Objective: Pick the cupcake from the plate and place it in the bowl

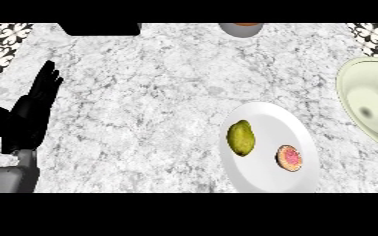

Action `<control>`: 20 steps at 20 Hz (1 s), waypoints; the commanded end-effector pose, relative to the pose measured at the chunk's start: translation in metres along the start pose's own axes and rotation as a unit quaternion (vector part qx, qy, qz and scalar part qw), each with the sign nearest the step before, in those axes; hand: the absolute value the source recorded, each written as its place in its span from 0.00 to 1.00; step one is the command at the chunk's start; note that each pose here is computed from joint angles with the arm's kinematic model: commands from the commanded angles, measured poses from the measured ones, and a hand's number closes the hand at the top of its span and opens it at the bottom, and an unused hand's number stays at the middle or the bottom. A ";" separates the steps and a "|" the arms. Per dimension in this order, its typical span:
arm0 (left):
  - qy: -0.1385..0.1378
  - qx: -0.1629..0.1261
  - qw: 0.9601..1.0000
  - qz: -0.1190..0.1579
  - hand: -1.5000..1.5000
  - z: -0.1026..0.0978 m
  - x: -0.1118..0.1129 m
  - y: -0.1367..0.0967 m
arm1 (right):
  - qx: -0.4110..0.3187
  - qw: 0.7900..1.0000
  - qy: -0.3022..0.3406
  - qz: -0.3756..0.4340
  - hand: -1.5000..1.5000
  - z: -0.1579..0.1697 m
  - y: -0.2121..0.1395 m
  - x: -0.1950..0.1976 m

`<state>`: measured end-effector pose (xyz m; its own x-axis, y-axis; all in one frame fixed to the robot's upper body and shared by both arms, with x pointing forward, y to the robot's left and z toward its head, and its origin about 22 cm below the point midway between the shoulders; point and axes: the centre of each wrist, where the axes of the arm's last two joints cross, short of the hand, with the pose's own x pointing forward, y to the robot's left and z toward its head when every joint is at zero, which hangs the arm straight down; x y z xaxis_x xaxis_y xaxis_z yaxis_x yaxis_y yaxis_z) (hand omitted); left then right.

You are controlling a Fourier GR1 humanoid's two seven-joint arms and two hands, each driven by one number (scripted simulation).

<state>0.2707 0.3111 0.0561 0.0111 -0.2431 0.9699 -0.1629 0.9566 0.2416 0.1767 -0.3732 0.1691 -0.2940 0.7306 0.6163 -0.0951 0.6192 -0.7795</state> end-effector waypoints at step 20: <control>-0.006 -0.010 1.000 0.007 0.50 -0.004 0.007 -0.025 | 0.346 0.913 0.125 0.178 0.00 -0.112 0.053 0.038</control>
<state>0.2762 0.2998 0.0561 -0.0014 -0.2501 0.9682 -0.1431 0.9583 0.2474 0.2564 -0.2976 0.1718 -0.2007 0.9266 0.3180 -0.5736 0.1520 -0.8049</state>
